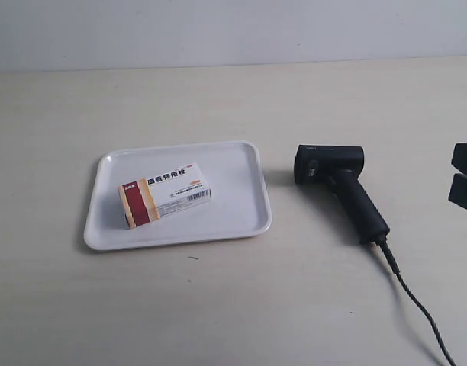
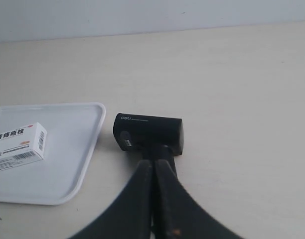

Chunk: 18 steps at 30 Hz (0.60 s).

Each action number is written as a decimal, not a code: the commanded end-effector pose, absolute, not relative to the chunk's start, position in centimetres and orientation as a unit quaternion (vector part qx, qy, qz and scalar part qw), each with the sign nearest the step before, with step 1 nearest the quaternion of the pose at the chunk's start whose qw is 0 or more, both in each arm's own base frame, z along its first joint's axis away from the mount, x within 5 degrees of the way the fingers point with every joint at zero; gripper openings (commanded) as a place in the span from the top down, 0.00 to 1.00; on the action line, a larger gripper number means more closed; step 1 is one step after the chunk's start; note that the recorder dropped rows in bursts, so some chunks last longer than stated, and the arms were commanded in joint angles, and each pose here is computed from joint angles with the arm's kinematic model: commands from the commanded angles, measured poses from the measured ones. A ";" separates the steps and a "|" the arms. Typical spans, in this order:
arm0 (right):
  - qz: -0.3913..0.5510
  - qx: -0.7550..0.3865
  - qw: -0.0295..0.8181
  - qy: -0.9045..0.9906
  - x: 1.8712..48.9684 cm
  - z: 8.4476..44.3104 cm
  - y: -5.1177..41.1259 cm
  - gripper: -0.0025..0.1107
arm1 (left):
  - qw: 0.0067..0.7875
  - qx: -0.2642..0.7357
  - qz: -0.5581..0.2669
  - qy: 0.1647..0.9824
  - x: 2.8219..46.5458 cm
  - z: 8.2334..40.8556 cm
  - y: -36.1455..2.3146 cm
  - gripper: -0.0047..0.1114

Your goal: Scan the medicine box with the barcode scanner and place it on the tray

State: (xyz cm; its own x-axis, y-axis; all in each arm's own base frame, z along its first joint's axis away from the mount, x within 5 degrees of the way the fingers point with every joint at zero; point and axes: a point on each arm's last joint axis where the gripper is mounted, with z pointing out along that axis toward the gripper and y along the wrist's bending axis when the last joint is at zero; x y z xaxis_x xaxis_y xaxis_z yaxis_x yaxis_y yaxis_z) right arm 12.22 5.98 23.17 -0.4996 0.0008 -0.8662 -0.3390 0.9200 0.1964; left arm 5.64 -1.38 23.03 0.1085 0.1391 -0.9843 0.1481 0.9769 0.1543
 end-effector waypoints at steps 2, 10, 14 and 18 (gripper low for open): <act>0.175 -0.101 0.495 0.845 12.2 23.2 6.0 0.98 | 0.721 0.044 -0.004 0.692 5.6 20.9 -0.5 0.94; 0.175 -0.101 0.496 0.845 12.2 23.2 6.0 0.98 | 0.686 0.019 -0.008 0.727 5.6 20.0 -0.2 0.94; 0.175 -0.101 0.496 0.845 12.2 23.2 6.0 0.98 | 0.665 0.020 -0.007 0.746 5.6 19.5 -0.2 0.94; 0.175 -0.101 0.496 0.845 12.2 23.2 6.0 0.98 | 0.662 0.018 -0.005 0.749 5.6 19.4 -0.2 0.94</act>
